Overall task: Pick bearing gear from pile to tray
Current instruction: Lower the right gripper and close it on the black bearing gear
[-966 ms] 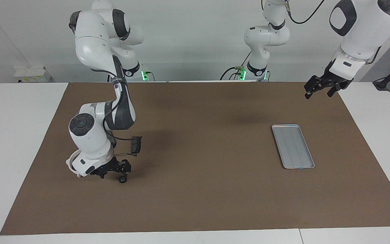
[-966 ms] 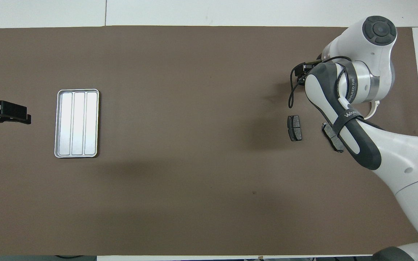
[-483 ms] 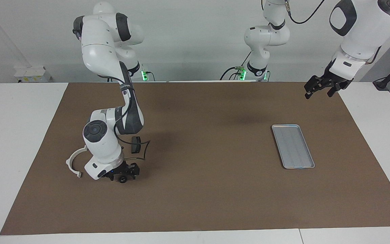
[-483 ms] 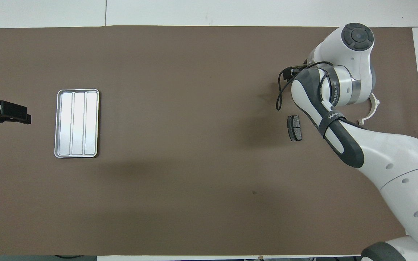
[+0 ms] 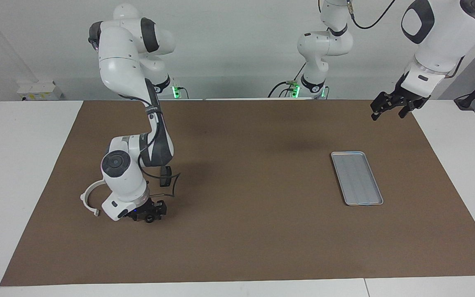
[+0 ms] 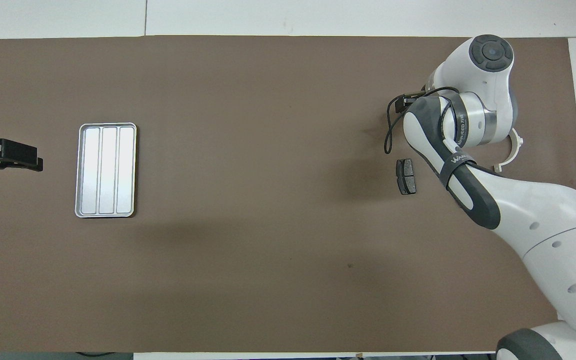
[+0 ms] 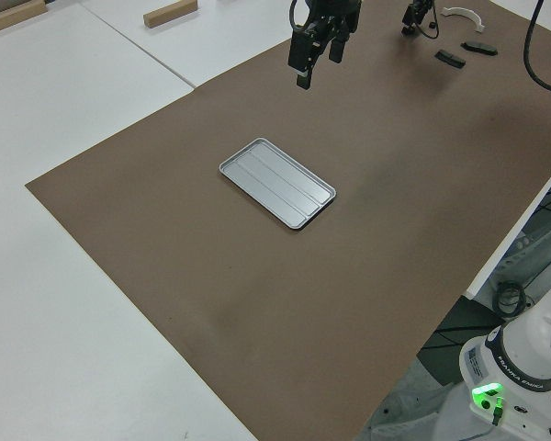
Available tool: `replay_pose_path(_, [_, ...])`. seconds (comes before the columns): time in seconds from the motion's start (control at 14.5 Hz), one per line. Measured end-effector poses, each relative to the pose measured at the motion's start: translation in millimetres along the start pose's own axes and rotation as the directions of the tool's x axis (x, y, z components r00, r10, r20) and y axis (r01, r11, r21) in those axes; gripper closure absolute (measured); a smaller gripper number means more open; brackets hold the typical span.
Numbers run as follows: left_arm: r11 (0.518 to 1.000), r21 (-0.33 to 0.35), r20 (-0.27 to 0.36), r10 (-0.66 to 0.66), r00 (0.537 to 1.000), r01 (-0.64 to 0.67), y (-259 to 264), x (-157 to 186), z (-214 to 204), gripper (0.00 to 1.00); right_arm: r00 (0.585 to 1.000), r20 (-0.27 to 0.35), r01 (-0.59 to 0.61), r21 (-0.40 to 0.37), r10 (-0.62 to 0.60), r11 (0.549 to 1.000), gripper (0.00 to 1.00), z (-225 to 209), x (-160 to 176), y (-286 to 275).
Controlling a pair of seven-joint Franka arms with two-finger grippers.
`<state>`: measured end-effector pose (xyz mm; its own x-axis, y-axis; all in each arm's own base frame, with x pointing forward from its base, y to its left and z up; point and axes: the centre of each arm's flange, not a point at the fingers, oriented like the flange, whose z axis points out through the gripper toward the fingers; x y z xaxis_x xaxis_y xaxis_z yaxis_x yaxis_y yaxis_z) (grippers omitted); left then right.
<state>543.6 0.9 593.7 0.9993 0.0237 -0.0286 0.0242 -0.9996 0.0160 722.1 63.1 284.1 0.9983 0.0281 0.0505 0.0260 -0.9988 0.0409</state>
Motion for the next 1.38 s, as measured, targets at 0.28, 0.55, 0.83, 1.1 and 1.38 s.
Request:
replay_pose_path(0.28, [1.0, 0.0, 0.0, 0.0, 1.0, 0.0, 0.0, 0.0, 0.0, 0.0, 1.0, 0.003, -0.002, -0.001, 0.002, 1.0, 0.2, 2.1, -0.1, 1.8])
replay_pose_path(0.55, [1.0, 0.0, 0.0, 0.0, 1.0, 0.0, 0.0, 0.0, 0.0, 0.0, 1.0, 0.0, -0.002, -0.001, 0.002, 1.0, 0.3, 1.0, 0.6, 1.9])
replay_pose_path(0.83, [1.0, 0.0, 0.0, 0.0, 1.0, 0.0, 0.0, 0.0, 0.0, 0.0, 1.0, -0.003, -0.001, 0.0, 0.001, 1.0, 0.4, -0.6, 1.5, 1.1])
replay_pose_path(1.1, [1.0, 0.0, 0.0, 0.0, 1.0, 0.0, 0.0, 0.0, 0.0, 0.0, 1.0, -0.006, 0.001, 0.002, -0.001, 1.0, 0.56, -2.3, 2.2, -1.3])
replay_pose_path(1.38, [1.0, 0.0, 0.0, 0.0, 1.0, 0.0, 0.0, 0.0, 0.0, 0.0, 1.0, -0.006, 0.003, 0.003, -0.003, 1.0, 0.65, -3.1, 2.3, -2.6])
